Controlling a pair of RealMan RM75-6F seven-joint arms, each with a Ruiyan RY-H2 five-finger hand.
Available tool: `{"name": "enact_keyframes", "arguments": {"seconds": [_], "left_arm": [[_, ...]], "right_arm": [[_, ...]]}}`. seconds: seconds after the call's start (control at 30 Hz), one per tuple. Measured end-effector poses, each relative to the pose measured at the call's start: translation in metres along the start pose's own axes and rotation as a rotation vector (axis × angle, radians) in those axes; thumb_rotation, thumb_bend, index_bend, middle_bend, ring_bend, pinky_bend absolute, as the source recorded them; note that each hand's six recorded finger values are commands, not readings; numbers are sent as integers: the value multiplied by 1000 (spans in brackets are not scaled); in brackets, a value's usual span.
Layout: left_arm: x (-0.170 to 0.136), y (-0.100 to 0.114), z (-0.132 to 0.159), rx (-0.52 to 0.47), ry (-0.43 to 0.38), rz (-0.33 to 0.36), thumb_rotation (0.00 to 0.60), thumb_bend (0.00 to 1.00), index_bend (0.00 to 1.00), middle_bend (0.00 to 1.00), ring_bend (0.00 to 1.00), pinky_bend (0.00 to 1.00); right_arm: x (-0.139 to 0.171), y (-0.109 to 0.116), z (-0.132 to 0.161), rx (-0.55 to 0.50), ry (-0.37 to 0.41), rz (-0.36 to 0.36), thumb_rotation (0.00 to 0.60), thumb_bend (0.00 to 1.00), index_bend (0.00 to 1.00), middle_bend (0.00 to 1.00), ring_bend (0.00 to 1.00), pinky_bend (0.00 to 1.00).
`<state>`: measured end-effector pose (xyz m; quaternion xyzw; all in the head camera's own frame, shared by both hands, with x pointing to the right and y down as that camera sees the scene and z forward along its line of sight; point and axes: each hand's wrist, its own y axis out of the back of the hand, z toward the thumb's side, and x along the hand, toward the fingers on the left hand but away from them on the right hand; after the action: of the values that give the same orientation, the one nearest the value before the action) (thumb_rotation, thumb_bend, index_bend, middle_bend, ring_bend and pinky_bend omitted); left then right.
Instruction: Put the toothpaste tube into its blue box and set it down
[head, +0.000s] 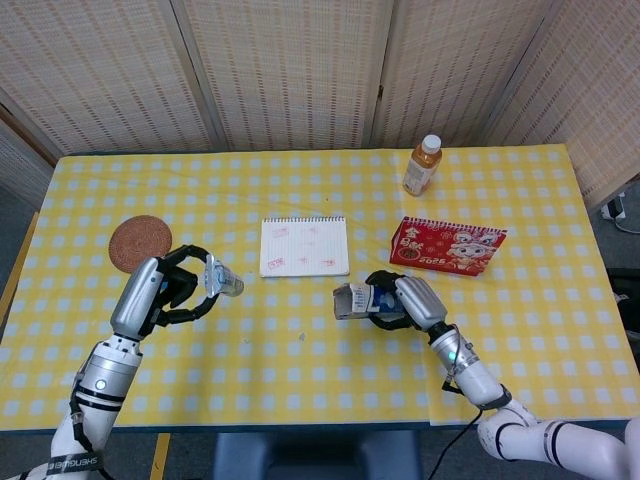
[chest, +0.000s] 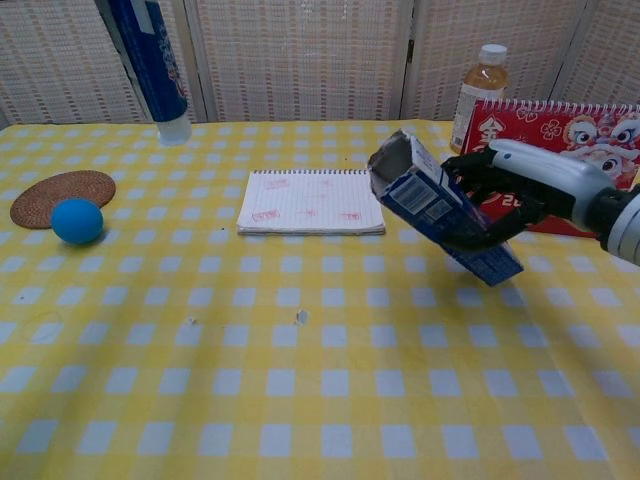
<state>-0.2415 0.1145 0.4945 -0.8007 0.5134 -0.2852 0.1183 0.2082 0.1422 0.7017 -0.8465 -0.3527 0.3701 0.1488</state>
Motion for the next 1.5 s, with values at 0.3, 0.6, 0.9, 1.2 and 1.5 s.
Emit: {"name": "enact_keyframes", "arguments": {"seconds": [0.3,0.6,0.9,1.2,1.5], "left_arm": [[18,-4,31,-44,-32,-39,600,517,991,1000,1000,1000],[24,-7,39,-67,-40,-79,600,518,991,1000,1000,1000],[31,-11,47,-88,-47,-83,600,519,991,1000,1000,1000],[33,-15,49,-81,-49,-86,600,519,991,1000,1000,1000],[33,-20,50,-77,-51,-88,600,519,991,1000,1000,1000]], "right_arm": [[-33,-28,27,-184,64,-36,600,304,510,322,339,362],[-49,-46,53,-223,108,-18,600,303,510,322,339,362],[-64,-62,72,-283,126,-12,600,303,511,322,341,362],[-74,-71,92,-340,157,-3,600,303,511,322,341,362],[-77,-68,96,-392,163,-19,600,303,514,327,344,362]]}}
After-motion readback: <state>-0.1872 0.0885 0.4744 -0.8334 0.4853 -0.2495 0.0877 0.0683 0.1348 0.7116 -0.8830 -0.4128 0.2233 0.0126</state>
